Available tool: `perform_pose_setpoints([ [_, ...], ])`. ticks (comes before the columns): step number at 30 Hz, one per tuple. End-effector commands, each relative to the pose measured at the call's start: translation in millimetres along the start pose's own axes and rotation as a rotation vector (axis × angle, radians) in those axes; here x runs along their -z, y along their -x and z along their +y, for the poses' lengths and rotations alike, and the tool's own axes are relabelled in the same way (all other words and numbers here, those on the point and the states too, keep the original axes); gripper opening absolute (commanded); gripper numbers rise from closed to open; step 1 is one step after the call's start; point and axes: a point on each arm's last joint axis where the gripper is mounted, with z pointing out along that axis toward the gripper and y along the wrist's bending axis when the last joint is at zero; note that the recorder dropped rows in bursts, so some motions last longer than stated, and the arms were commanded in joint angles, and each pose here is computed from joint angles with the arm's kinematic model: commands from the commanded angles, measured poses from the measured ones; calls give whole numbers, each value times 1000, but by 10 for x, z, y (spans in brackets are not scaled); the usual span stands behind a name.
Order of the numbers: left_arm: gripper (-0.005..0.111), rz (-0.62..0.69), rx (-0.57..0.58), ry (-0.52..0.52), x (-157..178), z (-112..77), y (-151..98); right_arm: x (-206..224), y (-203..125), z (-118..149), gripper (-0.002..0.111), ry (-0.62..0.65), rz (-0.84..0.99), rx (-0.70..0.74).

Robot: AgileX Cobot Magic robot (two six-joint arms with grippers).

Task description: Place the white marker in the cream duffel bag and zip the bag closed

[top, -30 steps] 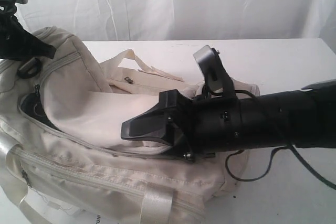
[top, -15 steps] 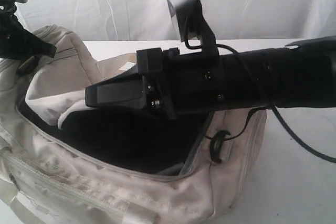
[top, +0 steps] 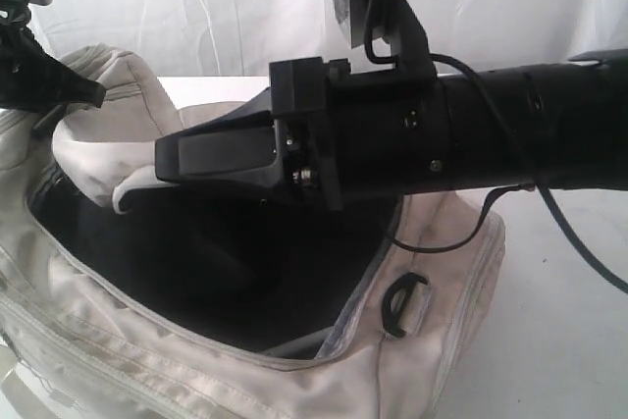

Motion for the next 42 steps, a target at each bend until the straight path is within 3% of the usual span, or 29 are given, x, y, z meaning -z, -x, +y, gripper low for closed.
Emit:
perform_pose_setpoints([
  [1, 4, -29, 10, 0, 39, 15, 35, 12, -76, 63, 0, 11, 94, -26],
  [8, 17, -29, 10, 0, 39, 15, 35, 32, -181, -38, 1, -110, 206, -100],
  [10, 19, -29, 10, 0, 39, 15, 35, 48, -212, -99, 6, -180, 238, -99],
  [16, 29, -31, 14, -2, 39, 14, 37, 95, -267, -222, 51, -330, 293, -121],
  [18, 31, -31, 16, -4, 39, 12, 37, 95, -266, -223, 58, -331, 292, -126],
  [22, 32, -31, 18, -4, 39, 12, 37, 132, -322, -264, 58, -381, 364, -85],
  [28, 32, -16, 18, -2, 38, 14, 24, 450, -461, -484, 58, -784, 607, 0],
  [36, 32, -16, 18, -2, 38, 14, 24, 726, -439, 4, 58, -836, 510, 133],
  [42, 32, -6, 18, 0, 38, 15, 15, 923, -435, 82, 58, -1010, 450, 114],
])
